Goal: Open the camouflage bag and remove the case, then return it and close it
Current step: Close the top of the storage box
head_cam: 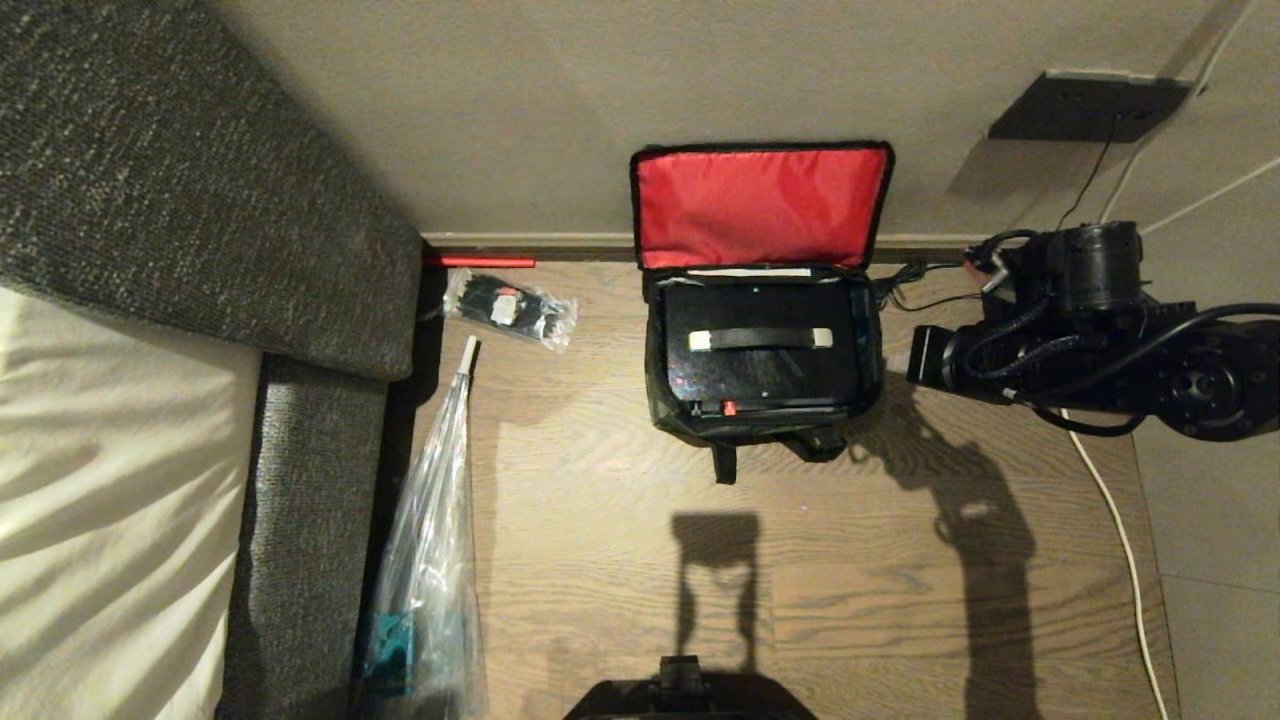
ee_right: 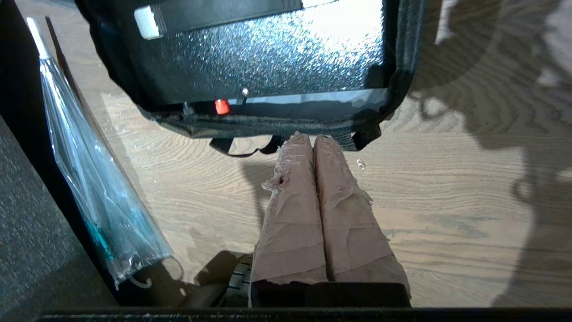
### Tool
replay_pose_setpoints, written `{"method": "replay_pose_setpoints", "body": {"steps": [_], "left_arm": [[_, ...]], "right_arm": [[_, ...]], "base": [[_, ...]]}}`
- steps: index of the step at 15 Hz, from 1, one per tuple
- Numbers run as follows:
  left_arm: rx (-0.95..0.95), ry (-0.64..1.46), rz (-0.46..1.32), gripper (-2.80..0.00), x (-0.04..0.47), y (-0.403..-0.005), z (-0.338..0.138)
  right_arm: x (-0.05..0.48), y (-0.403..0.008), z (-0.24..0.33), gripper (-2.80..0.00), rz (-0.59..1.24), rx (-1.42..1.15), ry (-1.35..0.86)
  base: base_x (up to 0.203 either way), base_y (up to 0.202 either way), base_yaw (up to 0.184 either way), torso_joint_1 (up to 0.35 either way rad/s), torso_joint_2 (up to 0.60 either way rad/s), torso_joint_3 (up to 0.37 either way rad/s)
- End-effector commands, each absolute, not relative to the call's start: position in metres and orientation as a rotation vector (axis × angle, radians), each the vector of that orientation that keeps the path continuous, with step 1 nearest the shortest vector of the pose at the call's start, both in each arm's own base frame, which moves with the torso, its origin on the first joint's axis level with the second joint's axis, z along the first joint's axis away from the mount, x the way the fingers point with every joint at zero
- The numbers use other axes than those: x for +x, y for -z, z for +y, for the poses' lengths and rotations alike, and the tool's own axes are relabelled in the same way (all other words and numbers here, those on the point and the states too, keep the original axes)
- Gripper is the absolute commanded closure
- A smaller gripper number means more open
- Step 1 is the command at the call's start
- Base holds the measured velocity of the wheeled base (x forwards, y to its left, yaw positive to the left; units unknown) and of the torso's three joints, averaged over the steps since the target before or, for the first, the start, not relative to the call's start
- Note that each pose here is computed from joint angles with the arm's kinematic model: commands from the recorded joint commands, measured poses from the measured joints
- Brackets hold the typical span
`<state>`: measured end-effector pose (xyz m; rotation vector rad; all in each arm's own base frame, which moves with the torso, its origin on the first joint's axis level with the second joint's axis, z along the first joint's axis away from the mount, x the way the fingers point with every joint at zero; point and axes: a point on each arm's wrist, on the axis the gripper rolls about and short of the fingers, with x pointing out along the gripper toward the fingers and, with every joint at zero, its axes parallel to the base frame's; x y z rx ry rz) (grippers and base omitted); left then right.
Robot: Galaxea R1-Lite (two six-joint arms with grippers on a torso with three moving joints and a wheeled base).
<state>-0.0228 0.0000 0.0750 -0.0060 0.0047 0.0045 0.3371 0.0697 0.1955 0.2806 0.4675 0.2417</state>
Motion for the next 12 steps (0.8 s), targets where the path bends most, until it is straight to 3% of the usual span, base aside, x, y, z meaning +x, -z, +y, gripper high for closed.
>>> {"method": "replay_pose_setpoints", "body": {"steps": [1, 5, 9, 12], "left_arm": [[-0.002, -0.006, 0.005, 0.0, -0.0228, -0.075, 0.0], [-0.003, -0.006, 0.002, 0.0, -0.0228, -0.0753, 0.0], [-0.005, -0.006, 0.002, 0.0, -0.0228, -0.0753, 0.0], [-0.003, -0.006, 0.002, 0.0, -0.0228, -0.0753, 0.0]], "right_arm": [[0.3362, -0.1921, 0.0696, 0.0, 0.477, 0.278, -0.242], [0.3351, -0.1927, 0.0694, 0.0, 0.474, 0.278, -0.242], [0.3348, -0.1933, 0.0693, 0.0, 0.473, 0.278, -0.242], [0.3352, -0.193, 0.0694, 0.0, 0.474, 0.278, -0.242]], "base": [[0.0, 0.0, 0.0, 0.0, 0.0, 0.0], [0.0, 0.0, 0.0, 0.0, 0.0, 0.0], [0.173, 0.0, 0.001, 0.003, 0.0, -0.001], [0.033, 0.0, 0.001, -0.001, 0.0, 0.001]]}}
